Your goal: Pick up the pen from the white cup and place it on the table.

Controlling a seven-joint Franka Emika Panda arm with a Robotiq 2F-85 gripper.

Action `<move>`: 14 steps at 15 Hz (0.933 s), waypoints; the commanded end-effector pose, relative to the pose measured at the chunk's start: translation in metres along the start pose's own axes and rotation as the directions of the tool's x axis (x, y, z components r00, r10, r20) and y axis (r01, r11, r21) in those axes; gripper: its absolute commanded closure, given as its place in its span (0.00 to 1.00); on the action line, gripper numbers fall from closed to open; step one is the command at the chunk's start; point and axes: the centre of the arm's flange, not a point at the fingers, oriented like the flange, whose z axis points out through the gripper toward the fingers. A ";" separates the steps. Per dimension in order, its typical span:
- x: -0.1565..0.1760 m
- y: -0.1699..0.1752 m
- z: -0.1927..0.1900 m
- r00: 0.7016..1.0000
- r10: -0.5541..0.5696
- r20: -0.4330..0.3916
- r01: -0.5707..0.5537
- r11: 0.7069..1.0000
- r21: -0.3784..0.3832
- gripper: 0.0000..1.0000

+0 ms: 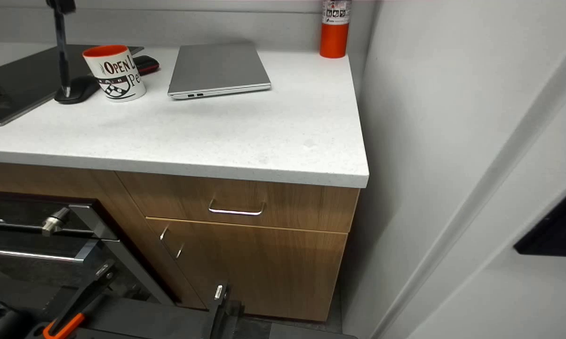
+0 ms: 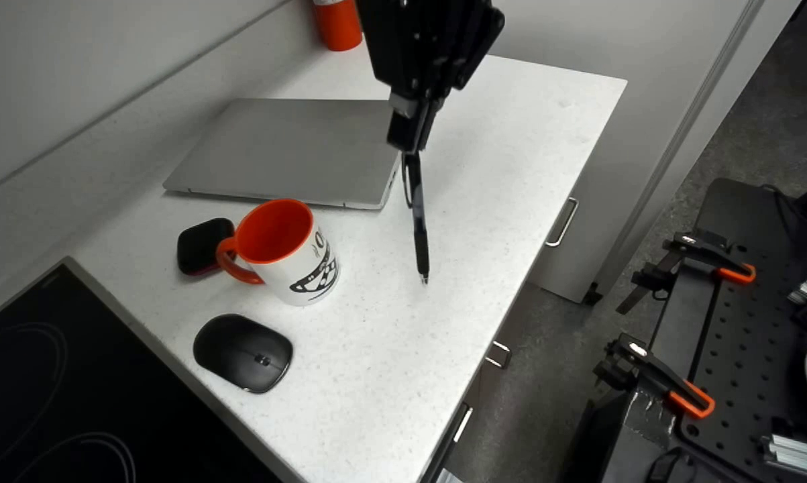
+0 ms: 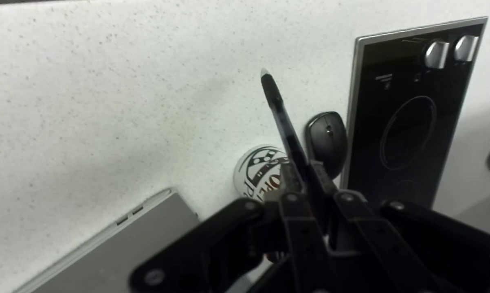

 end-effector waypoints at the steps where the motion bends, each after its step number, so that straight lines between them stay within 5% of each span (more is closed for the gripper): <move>1: 0.017 0.024 0.055 0.994 0.107 0.018 -0.106 0.994 -0.027 1.00; 8: 0.039 0.087 0.111 0.943 0.332 -0.001 -0.326 0.925 -0.195 1.00; 12: 0.048 0.106 0.116 0.909 0.417 -0.019 -0.411 0.884 -0.221 1.00; 14: 0.054 0.107 0.112 0.896 0.442 -0.035 -0.439 0.874 -0.209 0.74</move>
